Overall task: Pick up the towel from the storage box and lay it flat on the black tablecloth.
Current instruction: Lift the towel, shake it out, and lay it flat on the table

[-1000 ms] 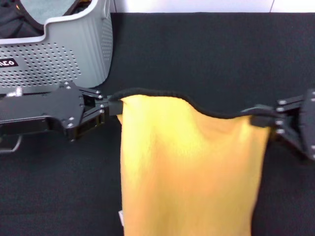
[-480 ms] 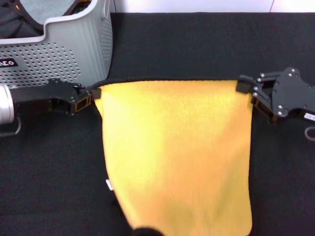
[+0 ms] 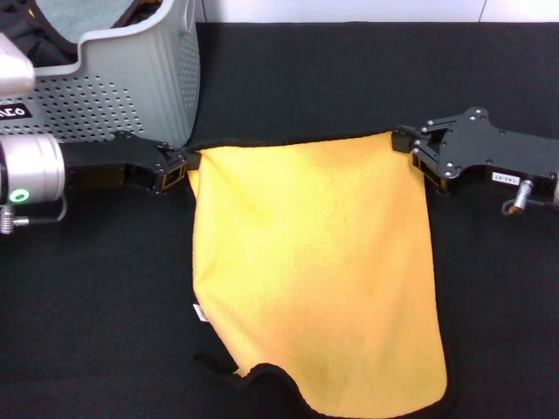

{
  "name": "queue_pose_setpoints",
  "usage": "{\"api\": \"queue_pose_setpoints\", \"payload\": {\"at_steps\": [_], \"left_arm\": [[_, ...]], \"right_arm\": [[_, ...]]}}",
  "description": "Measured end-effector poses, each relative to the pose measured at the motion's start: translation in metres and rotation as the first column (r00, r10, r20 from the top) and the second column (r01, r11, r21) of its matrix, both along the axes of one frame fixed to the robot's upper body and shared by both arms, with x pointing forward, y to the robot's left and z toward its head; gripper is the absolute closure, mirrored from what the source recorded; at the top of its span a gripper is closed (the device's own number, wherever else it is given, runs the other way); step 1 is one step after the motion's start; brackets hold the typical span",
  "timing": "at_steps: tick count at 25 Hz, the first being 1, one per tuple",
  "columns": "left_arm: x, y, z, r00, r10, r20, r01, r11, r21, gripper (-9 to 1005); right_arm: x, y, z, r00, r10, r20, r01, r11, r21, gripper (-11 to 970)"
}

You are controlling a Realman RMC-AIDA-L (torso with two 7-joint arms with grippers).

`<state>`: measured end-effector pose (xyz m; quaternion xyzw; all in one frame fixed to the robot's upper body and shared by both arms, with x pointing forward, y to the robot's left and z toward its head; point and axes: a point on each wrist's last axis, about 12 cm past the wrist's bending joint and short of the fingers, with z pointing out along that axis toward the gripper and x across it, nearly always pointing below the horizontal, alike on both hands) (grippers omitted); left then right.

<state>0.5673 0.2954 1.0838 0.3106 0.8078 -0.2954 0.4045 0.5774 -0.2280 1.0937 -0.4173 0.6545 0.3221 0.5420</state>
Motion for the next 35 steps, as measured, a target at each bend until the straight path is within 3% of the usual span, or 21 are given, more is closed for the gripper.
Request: {"api": "queue_pose_setpoints", "payload": {"at_steps": [12, 23, 29, 35], "left_arm": [[0.004, -0.015, -0.007, 1.000, -0.002, -0.007, 0.002, 1.000, 0.025, 973], [0.008, -0.020, -0.009, 1.000, 0.010, -0.013, -0.010, 1.000, 0.015, 972], [0.012, -0.029, -0.009, 1.000, -0.011, -0.012, 0.011, 1.000, 0.004, 972], [0.018, -0.035, -0.008, 1.000, -0.006, -0.005, 0.006, 1.000, 0.007, 973]], "right_arm": [[0.015, -0.018, 0.001, 0.989, -0.147, 0.023, 0.148, 0.988, -0.044, 942], [0.018, -0.019, -0.005, 0.984, -0.174, 0.039, 0.177, 0.979, -0.103, 942], [0.019, -0.033, -0.002, 0.971, -0.234, 0.047, 0.237, 0.969, -0.075, 941], [0.019, -0.030, -0.003, 0.975, -0.219, 0.043, 0.222, 0.971, -0.084, 941]]}}
